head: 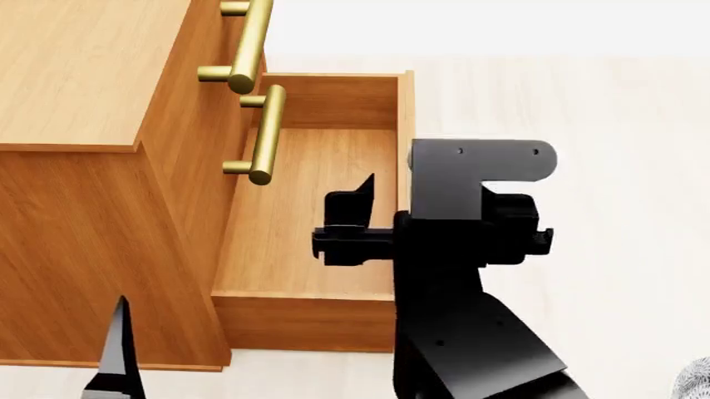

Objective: Put the bowl in the bottom drawer of the cabinet and close it.

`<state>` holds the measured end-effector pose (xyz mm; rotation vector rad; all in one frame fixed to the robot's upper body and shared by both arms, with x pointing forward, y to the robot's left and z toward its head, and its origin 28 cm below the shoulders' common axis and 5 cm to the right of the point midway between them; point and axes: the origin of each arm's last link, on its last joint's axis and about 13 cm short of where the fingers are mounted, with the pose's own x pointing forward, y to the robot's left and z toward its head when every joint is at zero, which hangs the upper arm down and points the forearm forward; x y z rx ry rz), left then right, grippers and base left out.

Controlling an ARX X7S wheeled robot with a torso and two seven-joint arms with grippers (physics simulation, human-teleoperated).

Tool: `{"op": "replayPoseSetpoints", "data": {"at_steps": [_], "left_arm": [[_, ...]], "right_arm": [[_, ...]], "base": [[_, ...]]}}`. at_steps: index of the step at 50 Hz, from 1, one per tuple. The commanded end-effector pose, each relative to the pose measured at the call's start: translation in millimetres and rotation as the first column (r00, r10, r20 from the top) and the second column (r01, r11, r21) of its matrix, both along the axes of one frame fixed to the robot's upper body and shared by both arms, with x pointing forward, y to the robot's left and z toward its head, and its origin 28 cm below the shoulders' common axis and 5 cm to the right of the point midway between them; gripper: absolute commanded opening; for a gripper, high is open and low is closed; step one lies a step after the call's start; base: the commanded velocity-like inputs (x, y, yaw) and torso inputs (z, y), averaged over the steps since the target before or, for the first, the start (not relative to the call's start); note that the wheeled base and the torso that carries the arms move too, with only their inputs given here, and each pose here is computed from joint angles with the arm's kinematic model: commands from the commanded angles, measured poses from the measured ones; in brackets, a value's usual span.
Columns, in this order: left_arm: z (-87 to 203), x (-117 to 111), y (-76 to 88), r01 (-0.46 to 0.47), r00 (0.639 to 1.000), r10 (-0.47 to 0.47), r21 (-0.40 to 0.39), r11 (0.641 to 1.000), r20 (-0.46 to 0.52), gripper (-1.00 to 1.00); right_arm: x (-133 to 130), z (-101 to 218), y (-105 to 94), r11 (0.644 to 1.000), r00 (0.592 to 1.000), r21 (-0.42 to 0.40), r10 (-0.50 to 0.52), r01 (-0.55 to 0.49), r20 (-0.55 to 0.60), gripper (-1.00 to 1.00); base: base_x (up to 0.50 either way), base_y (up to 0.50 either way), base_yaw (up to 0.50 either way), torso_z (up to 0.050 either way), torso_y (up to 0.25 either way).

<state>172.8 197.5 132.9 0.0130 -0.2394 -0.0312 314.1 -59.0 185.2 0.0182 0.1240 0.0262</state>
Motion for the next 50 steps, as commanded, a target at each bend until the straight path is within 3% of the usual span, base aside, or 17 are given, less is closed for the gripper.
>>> {"op": "replayPoseSetpoints", "data": {"at_steps": [1,50], "left_arm": [[5.2,-1.8,-0.2,0.020,0.999,-0.019,-0.032,0.999,0.035,1.00],[3.0,-0.7,-0.1,0.023,0.999,-0.022,-0.033,0.999,0.030,1.00]], "right_arm": [[12.6,0.5,4.6,1.000,0.997,0.022,0.002,0.000,-0.079,1.00],[12.3,-7.6,-0.6,0.999,0.983,0.023,-0.022,0.026,-0.183,1.00]], "base": [[0.00,0.00,0.00,0.000,0.000],[0.00,0.00,0.00,0.000,0.000]]}}
